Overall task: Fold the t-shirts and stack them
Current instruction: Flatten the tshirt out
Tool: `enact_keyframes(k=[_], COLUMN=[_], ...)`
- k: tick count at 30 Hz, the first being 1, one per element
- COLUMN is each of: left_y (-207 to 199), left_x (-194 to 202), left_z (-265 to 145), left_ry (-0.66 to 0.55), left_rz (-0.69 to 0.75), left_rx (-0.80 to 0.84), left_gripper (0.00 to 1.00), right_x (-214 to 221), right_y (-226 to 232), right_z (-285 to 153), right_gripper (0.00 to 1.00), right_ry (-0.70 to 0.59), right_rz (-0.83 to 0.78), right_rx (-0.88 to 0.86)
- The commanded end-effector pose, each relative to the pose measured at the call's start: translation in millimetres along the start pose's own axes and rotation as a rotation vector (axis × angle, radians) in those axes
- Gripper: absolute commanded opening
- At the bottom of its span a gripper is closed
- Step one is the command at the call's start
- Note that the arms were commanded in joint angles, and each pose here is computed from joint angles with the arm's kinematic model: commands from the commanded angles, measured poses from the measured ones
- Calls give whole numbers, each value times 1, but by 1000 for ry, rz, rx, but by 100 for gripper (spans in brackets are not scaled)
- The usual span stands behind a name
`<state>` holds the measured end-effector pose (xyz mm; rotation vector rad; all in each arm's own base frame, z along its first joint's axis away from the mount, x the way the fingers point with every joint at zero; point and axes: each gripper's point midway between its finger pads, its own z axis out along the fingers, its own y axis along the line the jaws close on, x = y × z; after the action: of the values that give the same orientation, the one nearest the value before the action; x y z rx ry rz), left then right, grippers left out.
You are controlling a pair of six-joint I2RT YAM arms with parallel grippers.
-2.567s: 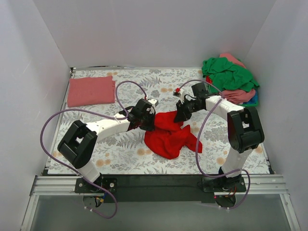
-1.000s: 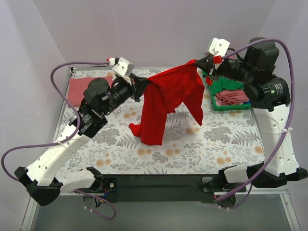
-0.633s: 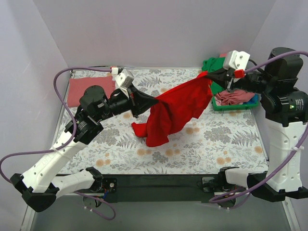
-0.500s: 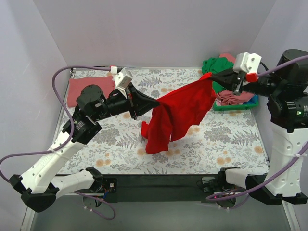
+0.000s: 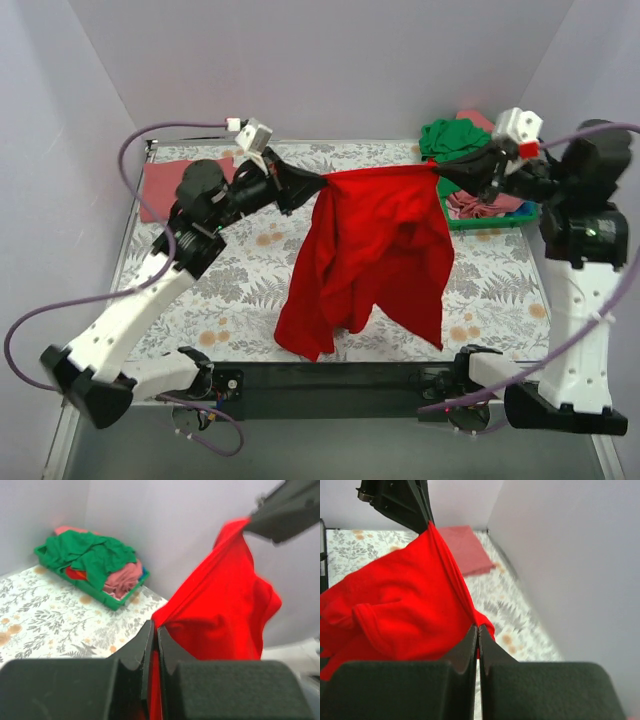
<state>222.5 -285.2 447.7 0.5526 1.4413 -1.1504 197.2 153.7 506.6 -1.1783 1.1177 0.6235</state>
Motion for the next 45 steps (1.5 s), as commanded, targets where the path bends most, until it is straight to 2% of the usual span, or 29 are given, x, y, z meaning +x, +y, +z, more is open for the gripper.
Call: enact_keyframes(k=[1, 2, 4, 5, 6, 7, 8, 9, 10, 11, 13, 14, 15, 16, 17, 18, 20, 21, 22, 23, 24, 25, 28, 29, 31, 33, 40, 45], left_y=[128, 143, 195, 212, 222, 261, 272, 285, 306, 311, 319, 308, 308, 302, 285, 281, 259, 240, 233, 227, 212, 204, 178, 172, 158, 149, 131, 131], left_x=[49, 60, 90, 109, 117, 181, 161, 174, 189, 182, 162, 132, 132, 130, 106, 130, 149, 141, 181, 193, 189, 223, 250, 258, 264, 282, 316, 325], left_z=[28, 33, 56, 66, 79, 85, 106, 108, 103, 104, 95, 90, 79, 71, 60, 43, 19, 5, -20, -32, -45, -67, -98, -104, -112, -123, -138, -136], left_ry=[49, 69, 120, 164, 202, 347, 343, 389, 428, 419, 380, 334, 348, 360, 329, 388, 450, 438, 527, 554, 541, 613, 631, 628, 623, 644, 736, 769], left_rz=[-182, -219, -278, -311, -331, -443, -419, -438, -448, -397, -312, -258, -210, -189, -150, -166, -183, -174, -238, -257, -265, -317, -456, -519, -580, -659, -677, -634], left_rx=[-230, -214, -251, -258, -242, -322, -323, -358, -469, -483, -563, -574, -591, -602, -593, -606, -580, -565, -593, -611, -613, -643, -692, -712, -702, -722, -725, -743], left_gripper=[0, 0, 0, 0, 10, 25, 45, 67, 71, 74, 84, 84, 85, 85, 85, 85, 83, 82, 81, 79, 78, 77, 70, 68, 68, 67, 63, 62], right_x=[83, 131, 177, 217, 243, 263, 292, 305, 312, 314, 315, 315, 311, 307, 311, 303, 305, 309, 318, 315, 321, 324, 345, 339, 359, 359, 405, 420], right_y=[-73, -79, -104, -104, -114, -115, -115, -111, -110, -109, -101, -96, -81, -72, -43, -23, 15, 32, 47, 70, 76, 82, 101, 104, 112, 114, 121, 134], right_z=[11, 15, 14, 21, 17, 18, 18, 22, 20, 16, 10, 10, 18, 24, 30, 42, 62, 67, 74, 91, 96, 103, 135, 151, 165, 183, 218, 215], right_gripper=[1, 1, 1, 1, 1, 6, 17, 22, 26, 40, 53, 59, 68, 70, 70, 70, 70, 71, 71, 71, 71, 71, 70, 70, 70, 70, 68, 57], right_ry=[77, 127, 187, 239, 303, 346, 410, 451, 471, 483, 509, 515, 484, 473, 480, 427, 419, 441, 463, 459, 498, 515, 610, 607, 661, 643, 709, 738], right_rz=[163, 284, 328, 393, 413, 439, 488, 499, 511, 501, 460, 448, 449, 370, 411, 397, 319, 317, 302, 231, 195, 179, 145, 107, 88, 25, 35, 74], right_rx=[229, 260, 386, 399, 478, 499, 515, 525, 535, 548, 541, 517, 422, 317, 194, 65, -128, -182, -231, -323, -337, -361, -439, -460, -503, -550, -614, -643])
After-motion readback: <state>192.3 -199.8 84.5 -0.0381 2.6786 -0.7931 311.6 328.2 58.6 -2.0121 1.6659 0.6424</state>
